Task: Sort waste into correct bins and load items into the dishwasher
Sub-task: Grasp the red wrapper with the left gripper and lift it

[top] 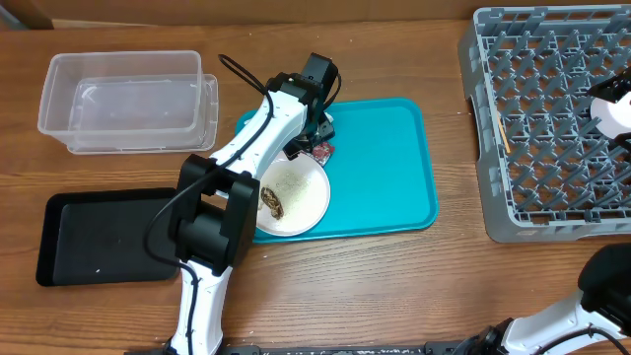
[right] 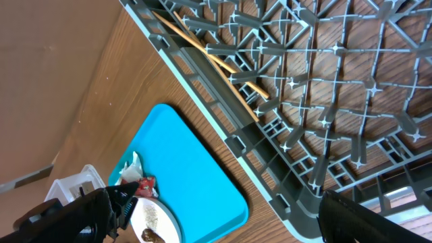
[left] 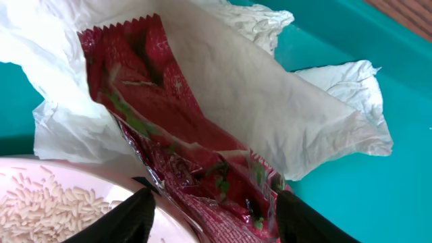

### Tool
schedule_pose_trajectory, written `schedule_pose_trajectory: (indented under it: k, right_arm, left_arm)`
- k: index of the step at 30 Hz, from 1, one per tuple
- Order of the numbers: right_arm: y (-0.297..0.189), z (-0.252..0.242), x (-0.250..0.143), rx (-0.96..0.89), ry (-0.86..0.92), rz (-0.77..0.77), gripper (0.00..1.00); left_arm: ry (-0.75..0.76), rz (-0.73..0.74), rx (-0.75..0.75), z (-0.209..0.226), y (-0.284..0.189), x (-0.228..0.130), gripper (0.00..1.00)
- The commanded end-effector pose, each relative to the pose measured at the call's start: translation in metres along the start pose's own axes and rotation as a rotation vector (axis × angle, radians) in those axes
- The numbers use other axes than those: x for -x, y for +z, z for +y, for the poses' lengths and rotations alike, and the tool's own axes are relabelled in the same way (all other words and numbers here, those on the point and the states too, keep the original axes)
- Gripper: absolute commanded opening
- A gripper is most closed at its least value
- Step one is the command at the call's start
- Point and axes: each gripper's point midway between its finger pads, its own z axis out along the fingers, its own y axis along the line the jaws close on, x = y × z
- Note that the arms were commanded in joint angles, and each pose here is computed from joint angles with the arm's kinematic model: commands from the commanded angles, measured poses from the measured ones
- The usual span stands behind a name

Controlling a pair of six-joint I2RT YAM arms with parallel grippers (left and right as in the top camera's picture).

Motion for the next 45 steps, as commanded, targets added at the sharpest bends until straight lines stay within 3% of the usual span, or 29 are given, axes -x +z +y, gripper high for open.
schedule_pose_trajectory:
  k: [1,25,30,40,45]
  right_arm:
    - [-0.003,0.004,0.001,0.007,-0.008,-0.013,1.0]
    - [-0.003,0.004,0.001,0.007,-0.009,-0.013,1.0]
    - [-0.003,0.004,0.001,0.007,-0.008,-0.013,1.0]
    - [-0.003,0.004,0.001,0.007,-0.008,-0.013,1.0]
    - [-0.003,0.004,0.001,0.007,-0.008,-0.013,1.0]
  left_arm:
    - [0.004,-0.033,-0.015,-0.008,-0.004,0.013,0.6]
    - [-0.049,-0.023,0.0,-0.005,0.005,0.009,0.54]
    - [-0.048,-0.017,0.008,-0.002,0.008,0.007,0.46]
    - [-0.046,-0.002,0.036,0.007,0.017,0.0,0.49]
    - [-0.045,-0.005,0.033,0.007,0.018,0.001,0.43]
